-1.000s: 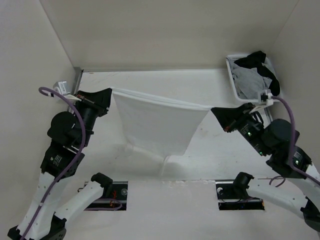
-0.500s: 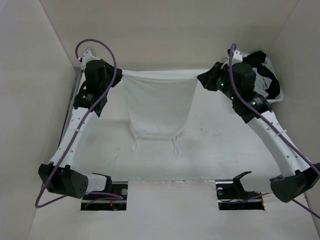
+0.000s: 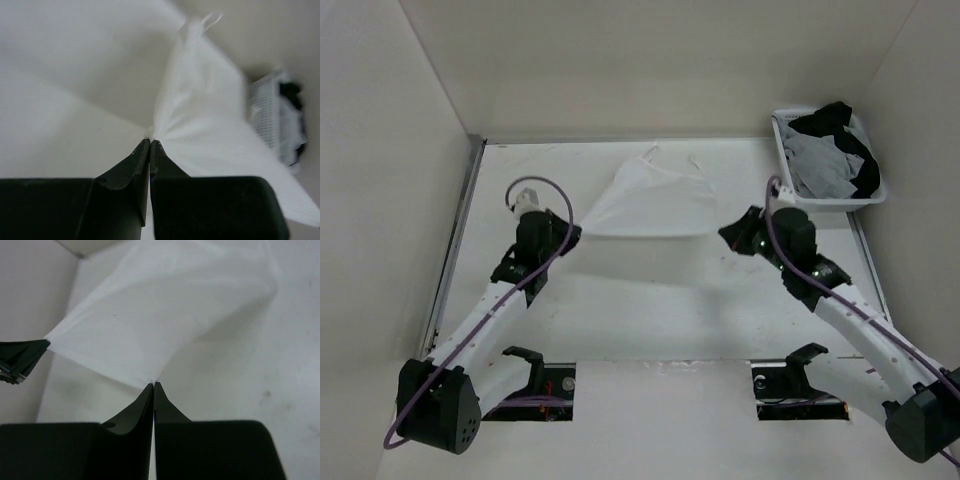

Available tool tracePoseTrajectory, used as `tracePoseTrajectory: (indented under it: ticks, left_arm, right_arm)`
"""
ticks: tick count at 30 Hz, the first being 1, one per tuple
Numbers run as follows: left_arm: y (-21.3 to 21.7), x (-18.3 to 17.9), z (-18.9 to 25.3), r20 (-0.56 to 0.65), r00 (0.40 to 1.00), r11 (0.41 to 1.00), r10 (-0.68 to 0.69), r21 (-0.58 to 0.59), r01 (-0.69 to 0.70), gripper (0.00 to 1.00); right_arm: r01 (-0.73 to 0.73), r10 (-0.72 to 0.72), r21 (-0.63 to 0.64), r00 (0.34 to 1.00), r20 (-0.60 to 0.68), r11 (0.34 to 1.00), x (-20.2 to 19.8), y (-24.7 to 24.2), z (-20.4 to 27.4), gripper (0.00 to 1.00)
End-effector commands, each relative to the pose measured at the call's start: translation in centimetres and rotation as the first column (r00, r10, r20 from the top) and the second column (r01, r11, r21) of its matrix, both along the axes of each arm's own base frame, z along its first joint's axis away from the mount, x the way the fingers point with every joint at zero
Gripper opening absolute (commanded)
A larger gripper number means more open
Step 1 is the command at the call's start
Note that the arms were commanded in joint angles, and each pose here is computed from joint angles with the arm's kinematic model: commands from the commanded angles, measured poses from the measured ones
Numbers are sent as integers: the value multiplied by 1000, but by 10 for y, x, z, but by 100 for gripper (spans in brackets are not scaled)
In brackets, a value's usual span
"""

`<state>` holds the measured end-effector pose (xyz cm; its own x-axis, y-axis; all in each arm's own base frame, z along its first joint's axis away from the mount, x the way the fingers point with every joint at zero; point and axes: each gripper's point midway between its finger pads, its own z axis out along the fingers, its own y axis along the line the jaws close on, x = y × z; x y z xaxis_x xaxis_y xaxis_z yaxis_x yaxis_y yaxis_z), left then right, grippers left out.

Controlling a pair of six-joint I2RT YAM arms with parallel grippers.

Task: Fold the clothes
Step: Flatten the tank top out, then fold the tank top

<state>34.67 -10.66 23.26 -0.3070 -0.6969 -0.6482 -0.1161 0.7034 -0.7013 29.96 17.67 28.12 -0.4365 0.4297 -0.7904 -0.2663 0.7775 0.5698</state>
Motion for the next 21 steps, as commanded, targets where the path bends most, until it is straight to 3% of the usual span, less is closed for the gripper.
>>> tracePoseTrajectory:
  ticks: [1,6,13,16,21]
  left_arm:
    - [-1,-28,-73,-119,993,1000,-26,-15,24,0]
    - [3,-89,-126,-233,970,998,-64,-22,60,0]
    - [6,-138,-113,-253,966,997,-50,-68,34,0]
    - [14,-129,-92,-215,977,999,0,-48,-11,0]
    - [19,-68,-49,-106,992,998,65,7,-64,0]
  right_arm:
    - [0,2,14,992,-126,1000,-22,4,-72,4]
    - [-57,68,47,953,-295,997,-82,21,-155,4]
    - [-149,190,132,897,-399,980,-160,49,-177,4]
    - [-168,199,120,921,-334,978,-153,55,-147,4]
    - [-148,157,58,969,-192,987,-70,54,-92,5]
